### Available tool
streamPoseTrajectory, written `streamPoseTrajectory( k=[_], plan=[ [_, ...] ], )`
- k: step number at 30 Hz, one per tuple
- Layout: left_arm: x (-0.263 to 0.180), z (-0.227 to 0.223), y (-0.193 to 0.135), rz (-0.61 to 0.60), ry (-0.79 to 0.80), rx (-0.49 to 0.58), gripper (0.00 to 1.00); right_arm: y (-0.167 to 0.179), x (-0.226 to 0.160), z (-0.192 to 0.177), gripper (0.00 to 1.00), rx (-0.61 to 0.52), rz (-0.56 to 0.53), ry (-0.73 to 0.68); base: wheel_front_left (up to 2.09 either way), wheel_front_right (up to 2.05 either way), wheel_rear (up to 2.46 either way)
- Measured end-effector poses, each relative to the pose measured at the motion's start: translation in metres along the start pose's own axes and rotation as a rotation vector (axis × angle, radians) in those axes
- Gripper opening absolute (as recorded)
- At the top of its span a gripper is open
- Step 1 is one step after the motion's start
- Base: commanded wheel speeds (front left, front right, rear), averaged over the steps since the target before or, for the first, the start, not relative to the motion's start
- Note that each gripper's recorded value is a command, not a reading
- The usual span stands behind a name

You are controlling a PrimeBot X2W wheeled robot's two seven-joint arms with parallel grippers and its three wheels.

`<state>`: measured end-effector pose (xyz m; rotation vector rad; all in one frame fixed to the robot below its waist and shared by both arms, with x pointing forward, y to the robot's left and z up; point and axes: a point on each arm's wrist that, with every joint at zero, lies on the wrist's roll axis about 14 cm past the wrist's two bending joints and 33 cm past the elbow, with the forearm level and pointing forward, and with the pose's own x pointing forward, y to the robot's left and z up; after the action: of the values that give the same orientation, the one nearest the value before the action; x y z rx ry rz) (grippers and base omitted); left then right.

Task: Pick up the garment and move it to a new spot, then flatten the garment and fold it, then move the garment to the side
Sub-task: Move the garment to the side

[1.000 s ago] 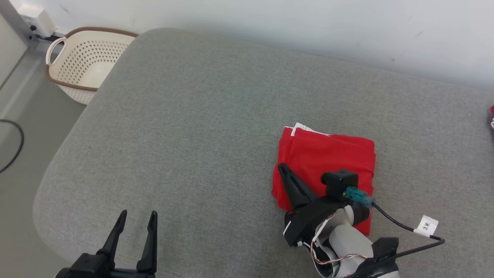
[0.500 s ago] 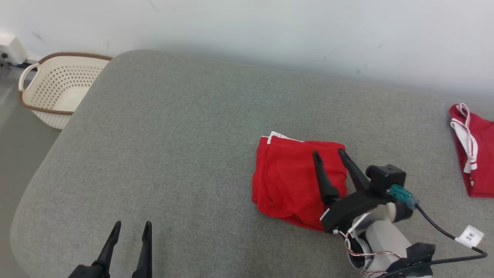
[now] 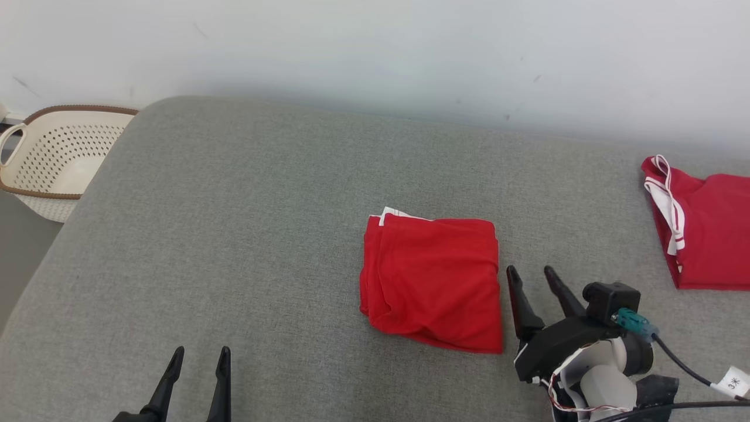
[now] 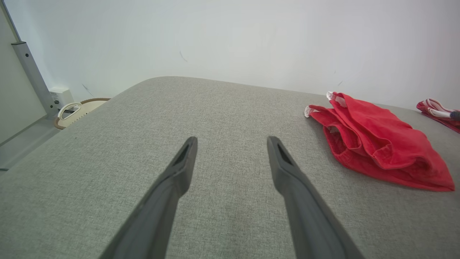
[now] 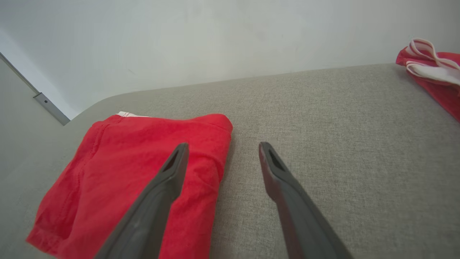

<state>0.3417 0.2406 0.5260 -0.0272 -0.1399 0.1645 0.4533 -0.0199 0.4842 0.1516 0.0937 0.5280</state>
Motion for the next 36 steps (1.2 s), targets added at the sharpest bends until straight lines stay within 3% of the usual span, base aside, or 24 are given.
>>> streamPoseTrajectory(
  k=[26,27,28,29,36],
  plan=[
    [-0.001,-0.008,0.01,0.029,0.028,0.004,1.0,0.027,0.018,-0.066,1.0,0.235,0.027,0.276,0.0,0.0,0.0],
    [-0.001,-0.008,0.011,0.03,0.03,0.003,1.0,0.029,0.019,-0.068,0.96,0.236,0.034,0.289,0.0,0.0,0.0],
    [0.0,-0.009,0.011,0.032,0.031,0.0,1.0,0.032,0.019,-0.069,0.35,0.237,0.043,0.296,0.0,0.0,0.0],
    [0.0,-0.009,0.011,0.033,0.032,0.0,1.0,0.034,0.02,-0.069,0.0,0.241,0.049,0.298,0.0,0.0,0.0],
    [0.012,-0.014,0.001,0.008,0.039,-0.007,1.0,0.006,0.029,-0.042,0.0,0.046,0.074,0.21,0.0,0.0,0.0]
  ],
)
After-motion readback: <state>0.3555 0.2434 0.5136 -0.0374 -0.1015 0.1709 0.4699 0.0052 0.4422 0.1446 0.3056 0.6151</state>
